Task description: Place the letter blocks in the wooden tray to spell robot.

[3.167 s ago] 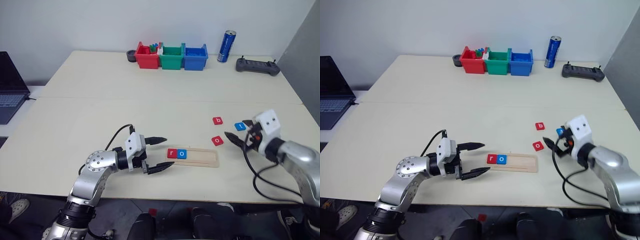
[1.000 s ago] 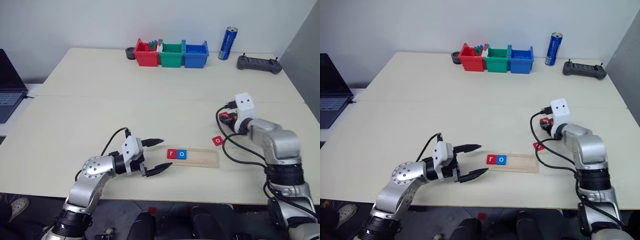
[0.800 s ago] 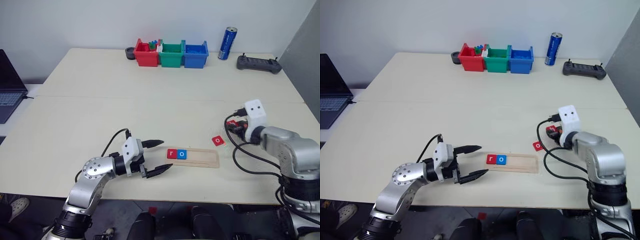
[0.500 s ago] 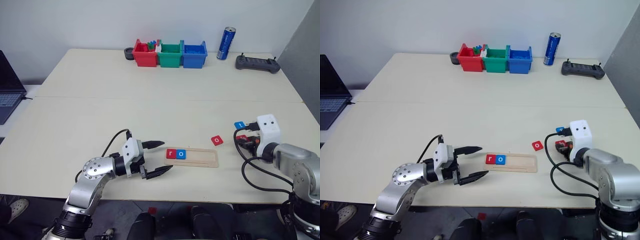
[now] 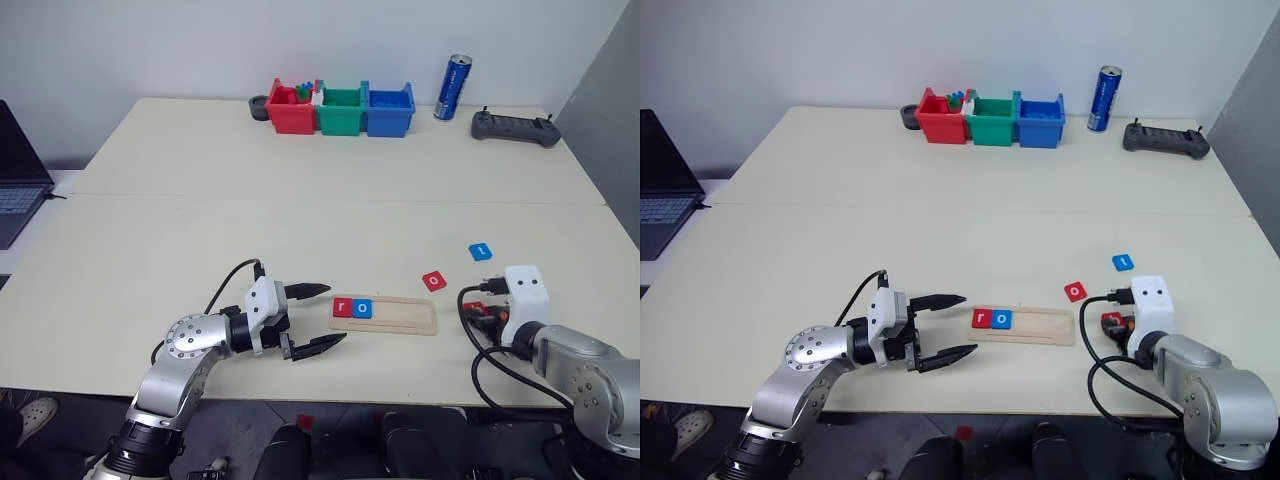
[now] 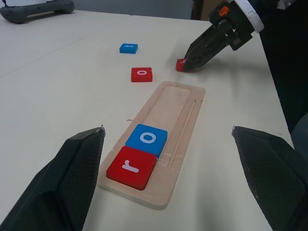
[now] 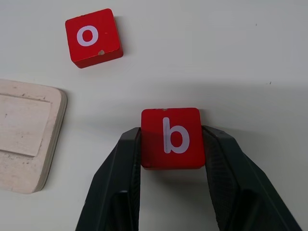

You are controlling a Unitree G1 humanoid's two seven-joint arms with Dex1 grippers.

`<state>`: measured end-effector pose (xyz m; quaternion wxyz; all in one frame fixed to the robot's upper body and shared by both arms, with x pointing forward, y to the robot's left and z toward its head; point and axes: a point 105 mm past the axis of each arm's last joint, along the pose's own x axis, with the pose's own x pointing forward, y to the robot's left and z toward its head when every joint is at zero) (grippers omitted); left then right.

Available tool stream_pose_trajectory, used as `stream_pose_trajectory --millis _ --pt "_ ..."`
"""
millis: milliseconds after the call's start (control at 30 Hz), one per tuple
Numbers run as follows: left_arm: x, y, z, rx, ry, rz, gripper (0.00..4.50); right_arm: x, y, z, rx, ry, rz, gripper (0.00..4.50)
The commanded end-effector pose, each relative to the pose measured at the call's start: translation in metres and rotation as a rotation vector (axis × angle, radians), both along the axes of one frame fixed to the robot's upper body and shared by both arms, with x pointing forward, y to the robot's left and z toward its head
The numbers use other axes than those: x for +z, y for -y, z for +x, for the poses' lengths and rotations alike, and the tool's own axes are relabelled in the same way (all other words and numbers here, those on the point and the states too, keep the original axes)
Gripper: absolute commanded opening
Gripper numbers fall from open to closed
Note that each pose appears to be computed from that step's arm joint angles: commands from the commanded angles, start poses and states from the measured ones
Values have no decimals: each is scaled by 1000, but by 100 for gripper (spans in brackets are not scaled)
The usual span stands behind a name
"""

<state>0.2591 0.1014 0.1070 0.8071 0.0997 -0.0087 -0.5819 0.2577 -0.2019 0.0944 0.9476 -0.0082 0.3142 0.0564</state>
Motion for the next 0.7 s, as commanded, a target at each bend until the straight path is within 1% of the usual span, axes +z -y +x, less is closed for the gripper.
stream_pose_trajectory --millis 33,600,700 --pt "7 1 -2 -17 27 -13 450 -3 0 -5 -16 -9 4 145" --pt "9 2 -2 -18 32 -11 450 -1 -7 -3 13 1 -2 145" --pt "9 3 -2 -19 34 -11 450 -1 -7 -3 12 3 -1 252"
